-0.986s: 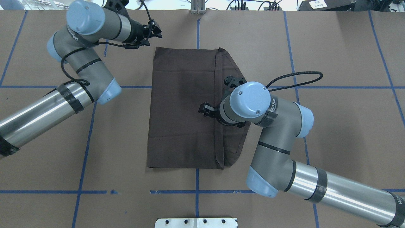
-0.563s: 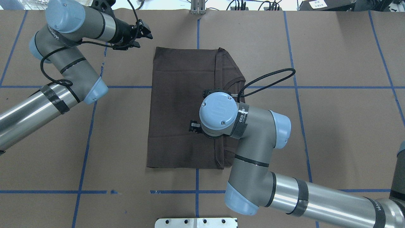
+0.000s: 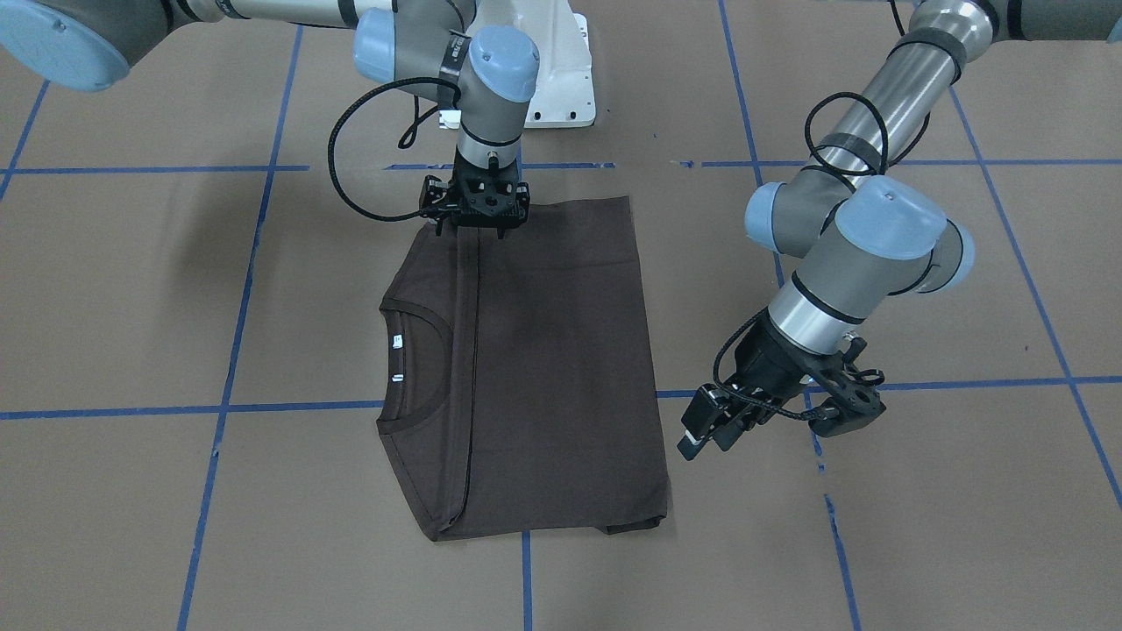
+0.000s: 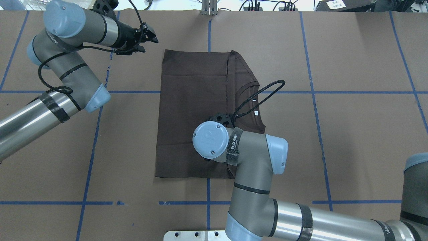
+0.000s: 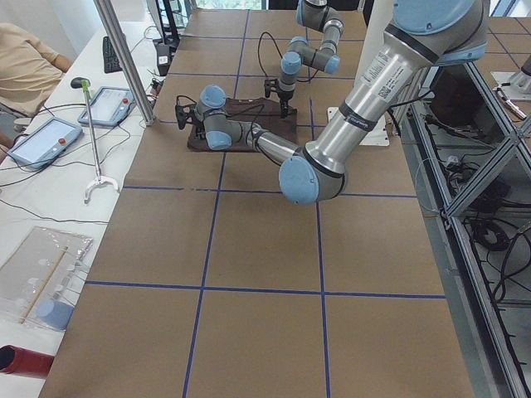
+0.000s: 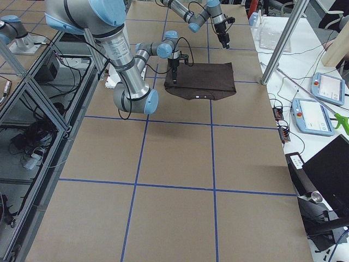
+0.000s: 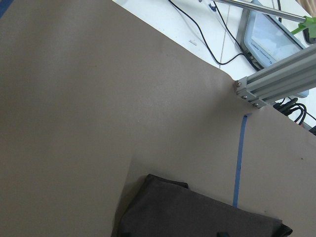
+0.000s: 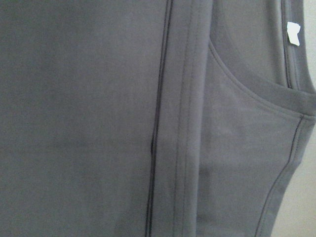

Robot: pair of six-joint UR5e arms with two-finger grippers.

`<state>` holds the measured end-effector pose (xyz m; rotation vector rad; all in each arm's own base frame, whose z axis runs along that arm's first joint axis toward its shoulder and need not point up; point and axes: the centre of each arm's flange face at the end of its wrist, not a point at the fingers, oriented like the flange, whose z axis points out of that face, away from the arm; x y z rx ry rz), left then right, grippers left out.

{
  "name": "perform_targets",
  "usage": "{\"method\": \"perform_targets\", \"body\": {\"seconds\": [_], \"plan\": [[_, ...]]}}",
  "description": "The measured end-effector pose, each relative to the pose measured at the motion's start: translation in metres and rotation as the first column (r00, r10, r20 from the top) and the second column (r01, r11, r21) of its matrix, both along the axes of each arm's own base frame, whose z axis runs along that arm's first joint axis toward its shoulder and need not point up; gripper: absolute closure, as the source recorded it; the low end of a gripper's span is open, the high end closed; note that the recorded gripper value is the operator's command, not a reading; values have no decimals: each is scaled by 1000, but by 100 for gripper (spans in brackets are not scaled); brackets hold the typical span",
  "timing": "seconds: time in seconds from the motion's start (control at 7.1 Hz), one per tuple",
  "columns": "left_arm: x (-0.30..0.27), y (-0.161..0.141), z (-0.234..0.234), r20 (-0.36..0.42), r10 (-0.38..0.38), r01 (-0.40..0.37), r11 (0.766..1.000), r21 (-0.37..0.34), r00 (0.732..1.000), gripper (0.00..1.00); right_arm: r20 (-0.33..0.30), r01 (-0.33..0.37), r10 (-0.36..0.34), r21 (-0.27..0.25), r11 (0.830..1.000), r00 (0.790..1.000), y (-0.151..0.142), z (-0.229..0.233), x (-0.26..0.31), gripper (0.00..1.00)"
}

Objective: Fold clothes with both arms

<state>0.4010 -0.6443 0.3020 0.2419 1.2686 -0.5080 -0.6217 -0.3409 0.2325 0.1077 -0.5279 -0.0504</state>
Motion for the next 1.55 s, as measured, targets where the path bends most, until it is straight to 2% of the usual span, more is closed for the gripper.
{"method": "perform_targets", "body": {"seconds": [0.56,0.99,1.41,1.55], "plan": [[-1,2,2,-13,-1,1,1000,5,1000,34,-67,58,-59,-5,998,996,9,22,9,0],[-1,2,2,-14,-1,1,1000,6,1000,34,-84,73,-72,0,997,994,17,45,41,0],[-1,3,0,-17,-1,1,1000,9,1000,35,-118,130,-124,43,991,985,14,87,100,0],[-2,4,-4,-24,-2,2,1000,11,1000,35,-103,123,-116,57,991,988,7,80,107,0]]}}
